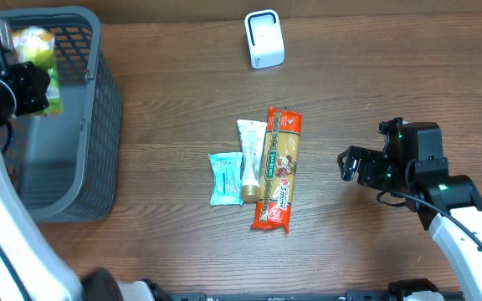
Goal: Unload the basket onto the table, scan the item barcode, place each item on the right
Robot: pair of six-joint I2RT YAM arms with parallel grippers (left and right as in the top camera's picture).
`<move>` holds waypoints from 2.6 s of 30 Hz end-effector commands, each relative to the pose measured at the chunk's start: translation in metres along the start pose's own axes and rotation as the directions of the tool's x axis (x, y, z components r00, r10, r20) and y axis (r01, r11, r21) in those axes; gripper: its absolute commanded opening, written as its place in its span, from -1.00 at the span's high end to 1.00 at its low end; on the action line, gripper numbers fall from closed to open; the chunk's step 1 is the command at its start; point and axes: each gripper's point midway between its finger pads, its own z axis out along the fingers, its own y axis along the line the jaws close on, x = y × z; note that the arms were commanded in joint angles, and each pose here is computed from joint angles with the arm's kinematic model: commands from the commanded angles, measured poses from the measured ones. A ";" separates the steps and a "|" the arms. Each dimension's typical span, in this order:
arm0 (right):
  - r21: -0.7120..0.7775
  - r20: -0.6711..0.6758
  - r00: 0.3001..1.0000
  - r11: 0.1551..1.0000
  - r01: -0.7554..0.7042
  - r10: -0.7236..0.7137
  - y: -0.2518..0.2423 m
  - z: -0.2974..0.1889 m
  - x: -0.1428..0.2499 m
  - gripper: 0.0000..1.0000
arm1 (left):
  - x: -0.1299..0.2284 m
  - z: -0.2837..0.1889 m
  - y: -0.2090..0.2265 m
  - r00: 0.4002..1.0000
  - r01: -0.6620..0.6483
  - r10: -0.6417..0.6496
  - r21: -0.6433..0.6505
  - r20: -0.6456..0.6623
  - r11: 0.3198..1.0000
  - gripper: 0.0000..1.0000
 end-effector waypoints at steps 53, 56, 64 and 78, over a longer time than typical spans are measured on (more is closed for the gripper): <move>-0.010 0.030 0.999 1.000 0.017 -0.016 0.004 -0.006 -0.010 -1.00 | 0.274 0.181 -0.162 0.875 0.111 0.007 0.215 -0.485 0.970 -0.19; -0.012 0.036 0.999 1.000 0.018 -0.018 0.005 -0.006 -0.011 -1.00 | 0.246 0.165 -0.168 0.877 0.085 0.038 0.232 -0.479 0.969 -0.27; -0.058 0.063 0.998 0.998 -0.010 0.013 0.014 -0.006 -0.019 -1.00 | 0.158 0.097 -0.185 0.906 0.010 0.106 0.272 -0.410 0.962 -0.40; -0.254 -0.014 0.998 0.965 0.056 -0.061 0.082 -0.039 -0.021 -0.83 | 0.036 -0.013 -0.167 0.987 -0.127 0.137 0.118 -0.078 0.985 -1.00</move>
